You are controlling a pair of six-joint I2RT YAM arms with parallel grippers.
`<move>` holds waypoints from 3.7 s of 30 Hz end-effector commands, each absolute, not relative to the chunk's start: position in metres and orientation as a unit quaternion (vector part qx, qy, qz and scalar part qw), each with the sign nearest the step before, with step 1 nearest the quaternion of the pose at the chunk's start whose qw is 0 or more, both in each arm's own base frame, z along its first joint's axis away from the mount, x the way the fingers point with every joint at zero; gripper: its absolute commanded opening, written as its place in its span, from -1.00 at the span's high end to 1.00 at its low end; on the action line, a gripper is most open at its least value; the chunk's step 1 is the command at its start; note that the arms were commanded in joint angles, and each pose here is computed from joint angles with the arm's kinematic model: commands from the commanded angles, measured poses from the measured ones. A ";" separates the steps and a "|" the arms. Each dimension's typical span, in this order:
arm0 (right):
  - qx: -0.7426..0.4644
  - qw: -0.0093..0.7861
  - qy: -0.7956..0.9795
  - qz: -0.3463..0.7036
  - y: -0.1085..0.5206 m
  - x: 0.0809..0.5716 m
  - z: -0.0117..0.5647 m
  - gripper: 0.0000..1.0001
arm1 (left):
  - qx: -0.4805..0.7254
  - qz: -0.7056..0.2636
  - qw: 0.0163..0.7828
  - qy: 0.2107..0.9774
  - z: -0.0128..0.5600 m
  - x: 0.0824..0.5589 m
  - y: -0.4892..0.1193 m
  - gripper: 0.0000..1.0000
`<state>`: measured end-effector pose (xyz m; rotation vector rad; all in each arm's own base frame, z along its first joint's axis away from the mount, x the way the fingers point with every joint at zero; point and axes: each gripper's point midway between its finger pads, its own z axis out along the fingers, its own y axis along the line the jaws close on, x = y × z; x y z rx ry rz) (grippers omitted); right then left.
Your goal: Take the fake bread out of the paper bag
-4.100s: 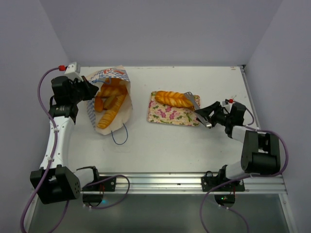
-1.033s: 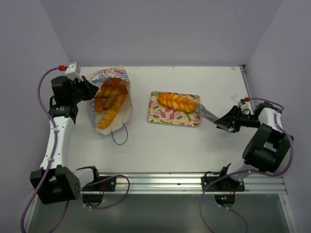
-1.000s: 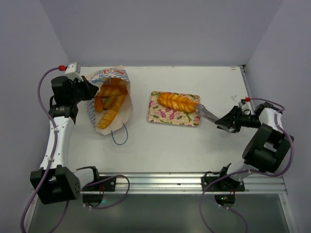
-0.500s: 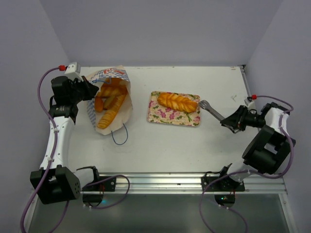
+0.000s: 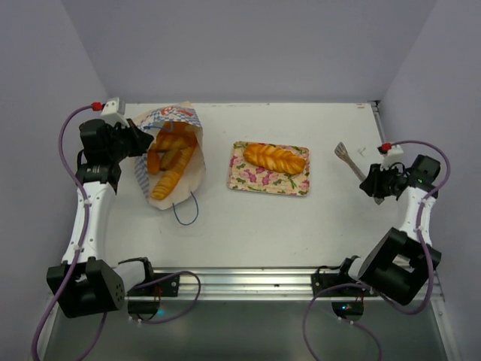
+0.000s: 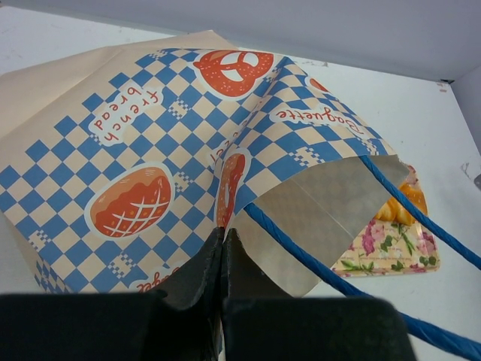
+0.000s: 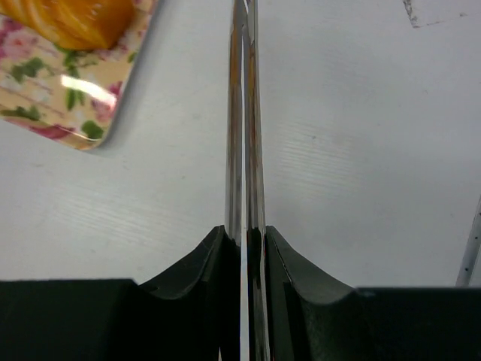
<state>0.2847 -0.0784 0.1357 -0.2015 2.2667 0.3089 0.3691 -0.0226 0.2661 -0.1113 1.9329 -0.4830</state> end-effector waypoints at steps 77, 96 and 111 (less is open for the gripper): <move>-0.291 0.163 0.936 0.110 -0.070 0.334 0.017 0.87 | -0.016 -0.218 0.583 0.783 0.288 0.357 -0.031 1.00; -0.301 0.353 0.815 0.347 0.099 0.289 0.234 0.65 | -0.022 -0.235 0.571 0.786 0.294 0.355 -0.036 1.00; -0.385 0.379 0.755 0.371 0.179 0.264 0.280 0.25 | -0.025 -0.233 0.570 0.788 0.304 0.350 -0.036 1.00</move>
